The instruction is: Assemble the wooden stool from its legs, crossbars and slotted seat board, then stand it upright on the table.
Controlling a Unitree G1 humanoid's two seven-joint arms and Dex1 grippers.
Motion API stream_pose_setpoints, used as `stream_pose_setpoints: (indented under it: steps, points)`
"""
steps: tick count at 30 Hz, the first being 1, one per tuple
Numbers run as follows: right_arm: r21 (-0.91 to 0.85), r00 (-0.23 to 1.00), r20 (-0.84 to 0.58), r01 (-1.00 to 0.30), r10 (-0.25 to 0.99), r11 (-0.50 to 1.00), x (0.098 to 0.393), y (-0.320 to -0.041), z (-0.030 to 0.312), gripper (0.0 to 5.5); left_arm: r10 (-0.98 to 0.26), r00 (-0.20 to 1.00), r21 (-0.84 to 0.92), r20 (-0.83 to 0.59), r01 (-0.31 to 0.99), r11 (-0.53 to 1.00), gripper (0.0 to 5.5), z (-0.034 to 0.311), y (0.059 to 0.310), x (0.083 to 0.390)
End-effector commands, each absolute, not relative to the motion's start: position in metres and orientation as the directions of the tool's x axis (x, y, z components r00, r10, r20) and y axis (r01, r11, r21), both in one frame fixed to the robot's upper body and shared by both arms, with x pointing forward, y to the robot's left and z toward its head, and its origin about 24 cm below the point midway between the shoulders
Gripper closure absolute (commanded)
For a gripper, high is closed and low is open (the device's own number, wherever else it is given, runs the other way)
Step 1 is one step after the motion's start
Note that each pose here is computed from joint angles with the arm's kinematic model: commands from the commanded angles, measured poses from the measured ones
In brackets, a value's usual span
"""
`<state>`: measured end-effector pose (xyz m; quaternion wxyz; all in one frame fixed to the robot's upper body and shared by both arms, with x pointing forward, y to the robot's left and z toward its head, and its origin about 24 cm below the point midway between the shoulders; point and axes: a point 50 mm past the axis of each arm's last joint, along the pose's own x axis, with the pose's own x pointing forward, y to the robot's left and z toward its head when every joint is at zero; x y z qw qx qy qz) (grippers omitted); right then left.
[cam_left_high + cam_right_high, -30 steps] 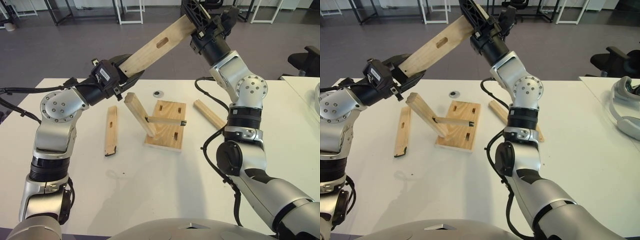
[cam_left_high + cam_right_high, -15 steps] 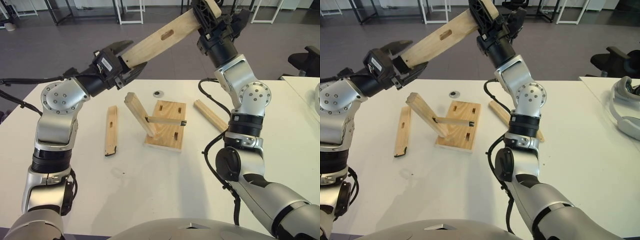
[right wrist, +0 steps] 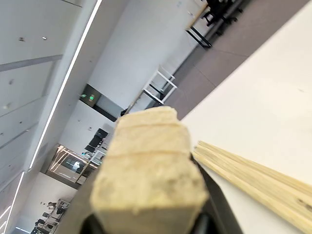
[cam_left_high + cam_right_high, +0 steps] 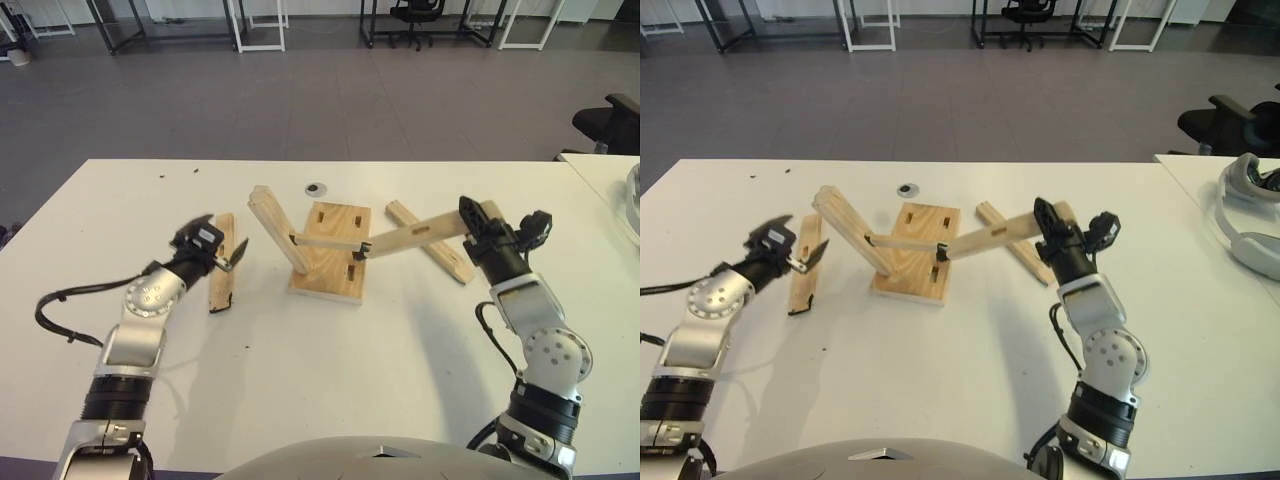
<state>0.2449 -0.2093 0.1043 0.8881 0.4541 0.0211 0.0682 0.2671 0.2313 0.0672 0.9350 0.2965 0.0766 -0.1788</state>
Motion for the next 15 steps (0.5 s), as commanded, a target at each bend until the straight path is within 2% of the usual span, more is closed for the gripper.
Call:
stream_pose_setpoints:
  steps: [1, 9, 13, 15]
  points:
    - [0.799, 0.983, -0.080, -0.036, 0.166, 0.601, 0.240, -0.210, 0.095, 4.50, -0.289, 0.910, 0.596, -0.297, 0.413, 0.688, 1.14, 0.055, 0.218, 0.273]
    - [0.846, 0.972, -0.166, 0.055, 0.165, 0.530, 0.239, -0.198, 0.087, 4.50, -0.325, 0.841, 0.559, -0.432, 0.533, 0.635, 1.14, 0.026, 0.203, 0.278]
    - [0.787, 0.960, -0.223, 0.077, 0.167, 0.613, 0.238, -0.195, 0.087, 4.50, -0.354, 0.810, 0.533, -0.468, 0.578, 0.617, 1.14, 0.021, 0.197, 0.280]
    - [0.680, 0.945, -0.281, 0.074, 0.166, 0.729, 0.238, -0.189, 0.096, 4.50, -0.379, 0.799, 0.515, -0.467, 0.594, 0.618, 1.14, 0.022, 0.191, 0.279]
